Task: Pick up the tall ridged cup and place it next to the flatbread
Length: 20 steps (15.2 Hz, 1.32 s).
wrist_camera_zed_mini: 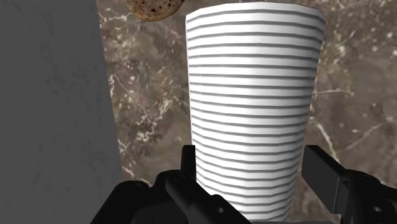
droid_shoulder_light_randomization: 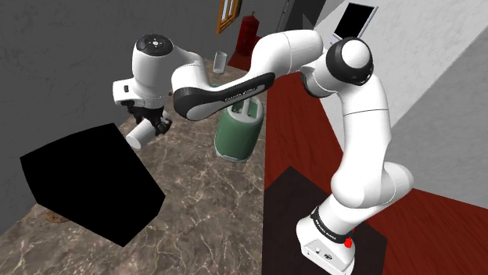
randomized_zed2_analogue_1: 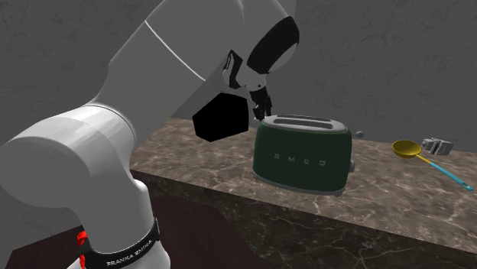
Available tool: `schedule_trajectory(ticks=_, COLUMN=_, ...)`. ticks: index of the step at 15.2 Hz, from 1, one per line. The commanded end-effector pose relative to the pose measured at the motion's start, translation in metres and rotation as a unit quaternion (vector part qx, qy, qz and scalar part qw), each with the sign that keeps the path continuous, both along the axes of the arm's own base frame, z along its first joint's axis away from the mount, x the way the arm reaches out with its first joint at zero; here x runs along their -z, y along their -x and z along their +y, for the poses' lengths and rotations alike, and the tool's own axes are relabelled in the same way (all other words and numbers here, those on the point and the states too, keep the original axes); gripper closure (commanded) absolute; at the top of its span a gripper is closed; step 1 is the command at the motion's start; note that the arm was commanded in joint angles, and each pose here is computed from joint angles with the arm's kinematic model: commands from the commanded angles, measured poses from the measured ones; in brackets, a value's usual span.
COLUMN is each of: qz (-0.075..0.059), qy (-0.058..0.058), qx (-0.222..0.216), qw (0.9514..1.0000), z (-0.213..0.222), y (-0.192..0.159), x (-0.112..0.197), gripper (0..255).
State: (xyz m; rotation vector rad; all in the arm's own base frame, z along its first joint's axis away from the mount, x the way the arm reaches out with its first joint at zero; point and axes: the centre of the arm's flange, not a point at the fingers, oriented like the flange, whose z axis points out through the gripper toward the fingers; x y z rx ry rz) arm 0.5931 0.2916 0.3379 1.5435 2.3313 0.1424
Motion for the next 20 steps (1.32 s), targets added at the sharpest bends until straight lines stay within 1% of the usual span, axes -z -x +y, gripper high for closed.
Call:
schedule_trajectory(ticks=1, qz=0.000, qy=0.000, qx=0.000, qw=1.0000, z=0.000, y=0.002, x=-0.010, gripper=255)
schedule_trajectory(ticks=20, qz=0.000, qy=0.000, qx=0.000, qw=1.0000, z=0.000, y=0.002, x=-0.110, gripper=255)
